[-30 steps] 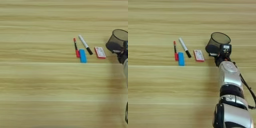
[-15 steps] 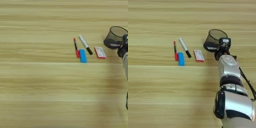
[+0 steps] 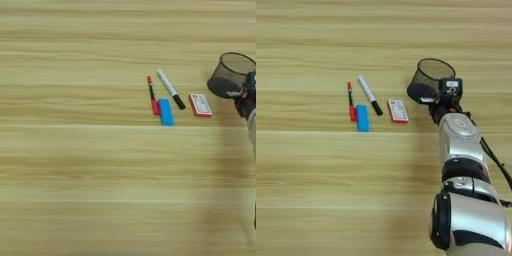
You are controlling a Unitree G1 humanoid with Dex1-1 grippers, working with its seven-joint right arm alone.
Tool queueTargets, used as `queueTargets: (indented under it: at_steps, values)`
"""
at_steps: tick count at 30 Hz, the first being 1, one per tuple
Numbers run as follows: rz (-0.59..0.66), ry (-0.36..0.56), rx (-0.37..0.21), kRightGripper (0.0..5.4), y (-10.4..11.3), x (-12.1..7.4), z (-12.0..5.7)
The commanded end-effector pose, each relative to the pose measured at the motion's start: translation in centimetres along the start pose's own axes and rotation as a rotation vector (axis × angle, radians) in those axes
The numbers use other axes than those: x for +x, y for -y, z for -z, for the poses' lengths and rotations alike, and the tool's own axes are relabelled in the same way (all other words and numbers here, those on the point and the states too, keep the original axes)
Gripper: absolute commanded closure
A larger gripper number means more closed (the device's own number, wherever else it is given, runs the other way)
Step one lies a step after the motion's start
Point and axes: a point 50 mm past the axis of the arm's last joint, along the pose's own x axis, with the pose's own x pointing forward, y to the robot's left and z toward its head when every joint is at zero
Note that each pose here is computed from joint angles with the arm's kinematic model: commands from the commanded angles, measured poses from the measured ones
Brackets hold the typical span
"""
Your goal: Move the objects on the table
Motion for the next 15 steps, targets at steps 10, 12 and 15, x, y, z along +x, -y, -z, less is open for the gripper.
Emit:
queueTargets:
  at_steps: [10, 12, 15]
  values:
    - [-0.070, 0.147, -0.024, 2.69, -0.7, -1.3, -4.4]
    - [-0.087, 0.140, -0.023, 2.48, -1.0, -1.5, -4.4]
    - [-0.114, 0.130, -0.019, 2.24, -1.5, -1.8, -4.2]
